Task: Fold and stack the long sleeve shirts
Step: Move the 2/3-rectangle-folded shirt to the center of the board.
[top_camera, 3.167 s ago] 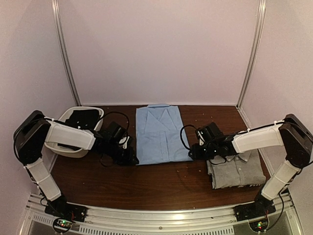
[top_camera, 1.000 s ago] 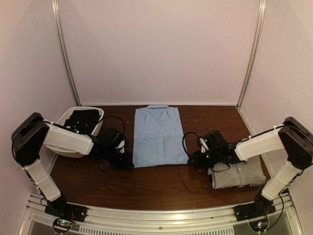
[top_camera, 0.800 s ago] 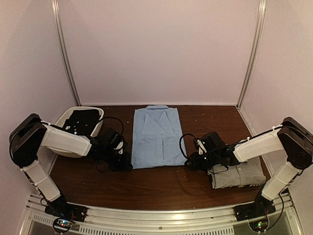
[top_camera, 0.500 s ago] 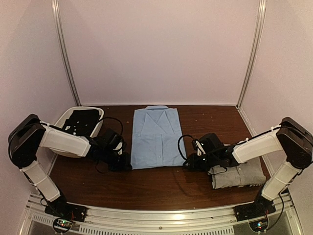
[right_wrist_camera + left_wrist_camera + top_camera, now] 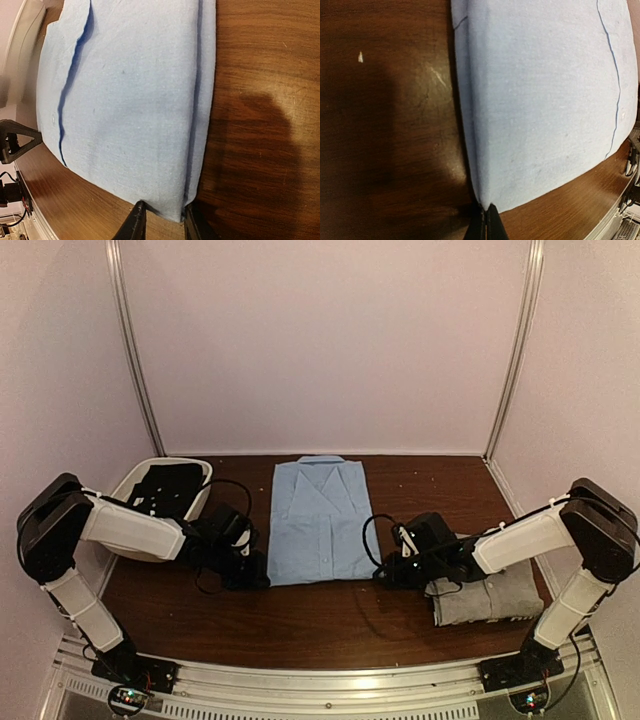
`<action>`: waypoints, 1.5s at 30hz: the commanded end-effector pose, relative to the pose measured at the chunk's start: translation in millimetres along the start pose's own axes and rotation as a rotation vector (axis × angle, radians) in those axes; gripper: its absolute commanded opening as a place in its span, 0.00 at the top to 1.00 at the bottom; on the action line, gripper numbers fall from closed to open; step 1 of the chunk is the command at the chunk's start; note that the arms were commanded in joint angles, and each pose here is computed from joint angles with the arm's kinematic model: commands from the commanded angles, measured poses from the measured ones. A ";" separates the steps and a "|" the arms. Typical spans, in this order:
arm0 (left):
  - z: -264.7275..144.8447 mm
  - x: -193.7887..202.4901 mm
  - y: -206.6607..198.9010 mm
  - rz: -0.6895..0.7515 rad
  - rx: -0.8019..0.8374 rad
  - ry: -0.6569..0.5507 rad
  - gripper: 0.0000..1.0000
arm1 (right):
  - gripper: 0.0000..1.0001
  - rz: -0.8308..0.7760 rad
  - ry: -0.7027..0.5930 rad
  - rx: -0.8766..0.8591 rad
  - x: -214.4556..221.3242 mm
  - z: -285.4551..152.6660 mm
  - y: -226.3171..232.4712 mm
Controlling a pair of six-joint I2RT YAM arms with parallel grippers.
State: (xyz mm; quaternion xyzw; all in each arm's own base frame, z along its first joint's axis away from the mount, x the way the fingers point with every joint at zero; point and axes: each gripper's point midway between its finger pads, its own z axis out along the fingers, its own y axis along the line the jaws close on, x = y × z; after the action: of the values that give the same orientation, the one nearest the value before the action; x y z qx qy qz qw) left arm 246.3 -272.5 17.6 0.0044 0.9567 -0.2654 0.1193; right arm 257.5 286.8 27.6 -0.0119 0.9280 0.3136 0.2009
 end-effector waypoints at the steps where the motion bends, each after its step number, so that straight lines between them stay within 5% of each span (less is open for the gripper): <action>1: -0.8 7.8 10.0 -0.001 -0.039 0.015 1.00 | 0.72 0.011 -0.004 0.037 3.5 5.3 -10.1; 22: 0.9 10.7 14.4 -0.004 -0.059 0.028 1.00 | 0.73 0.043 -0.035 0.009 -1.3 0.9 -11.8; 33: -4.5 8.5 10.9 0.009 -0.053 0.021 1.00 | 0.99 -0.012 -0.049 -0.001 -5.1 -6.1 -3.7; 45: -33.3 32.7 2.5 0.038 -0.041 -0.012 1.00 | 1.00 -0.079 -0.073 -0.045 13.9 -35.3 27.1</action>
State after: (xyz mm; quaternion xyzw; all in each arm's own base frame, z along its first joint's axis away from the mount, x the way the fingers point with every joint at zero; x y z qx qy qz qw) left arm 223.1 -265.6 29.4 0.0197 0.9580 -0.2587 0.1219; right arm 239.0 292.3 56.1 -0.0346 0.9100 0.3419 0.2319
